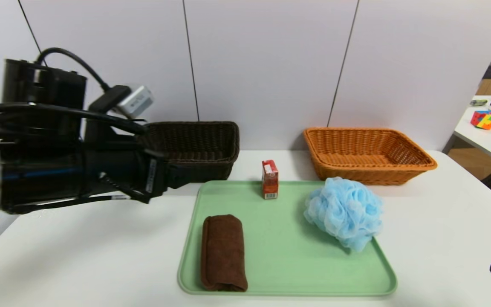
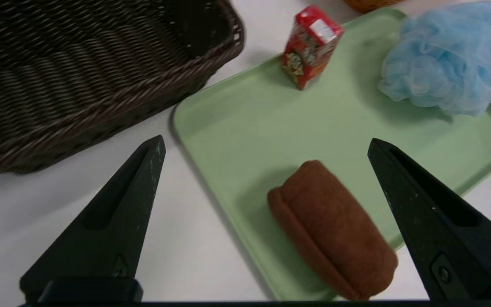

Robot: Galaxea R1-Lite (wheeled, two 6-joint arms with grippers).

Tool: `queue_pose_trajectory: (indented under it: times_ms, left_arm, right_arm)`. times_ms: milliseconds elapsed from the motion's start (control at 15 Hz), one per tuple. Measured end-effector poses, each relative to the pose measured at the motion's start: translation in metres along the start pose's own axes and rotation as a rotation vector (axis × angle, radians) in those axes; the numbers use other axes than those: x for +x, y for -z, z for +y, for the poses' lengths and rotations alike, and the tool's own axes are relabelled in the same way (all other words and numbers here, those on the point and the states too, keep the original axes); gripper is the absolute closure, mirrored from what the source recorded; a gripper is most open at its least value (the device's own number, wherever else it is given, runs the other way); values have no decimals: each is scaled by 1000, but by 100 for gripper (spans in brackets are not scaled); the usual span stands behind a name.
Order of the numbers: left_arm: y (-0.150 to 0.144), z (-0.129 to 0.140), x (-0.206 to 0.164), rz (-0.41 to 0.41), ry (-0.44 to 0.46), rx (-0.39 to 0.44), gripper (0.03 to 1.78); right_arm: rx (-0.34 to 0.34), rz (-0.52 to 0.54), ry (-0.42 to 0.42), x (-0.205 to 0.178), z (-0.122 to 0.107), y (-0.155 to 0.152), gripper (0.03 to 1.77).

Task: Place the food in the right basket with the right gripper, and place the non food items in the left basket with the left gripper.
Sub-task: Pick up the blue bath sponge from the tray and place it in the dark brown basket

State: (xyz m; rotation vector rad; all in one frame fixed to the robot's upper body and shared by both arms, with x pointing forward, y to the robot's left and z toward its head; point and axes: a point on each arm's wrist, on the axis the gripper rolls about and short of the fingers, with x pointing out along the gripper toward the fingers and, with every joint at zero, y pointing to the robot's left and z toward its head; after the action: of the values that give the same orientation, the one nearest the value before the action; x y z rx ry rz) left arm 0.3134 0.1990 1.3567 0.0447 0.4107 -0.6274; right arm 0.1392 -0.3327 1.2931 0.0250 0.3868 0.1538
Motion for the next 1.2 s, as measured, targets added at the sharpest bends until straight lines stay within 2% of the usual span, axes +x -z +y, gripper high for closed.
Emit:
queue_pose_trajectory:
  times_ms: [200, 600, 867, 1200]
  left_arm:
    - [-8, -31, 40, 12, 106, 43, 12]
    - [-14, -84, 98, 34, 244, 101, 12]
    - [-10, -116, 125, 45, 310, 130, 12]
    - [-7, -140, 144, 41, 354, 152, 12]
  right_arm:
    - [1, 12, -27, 2, 0, 0, 10]
    - [2, 21, -17, 3, 0, 2, 10]
    - [2, 19, -16, 3, 0, 2, 10]
    - [2, 18, -13, 1, 0, 6, 10]
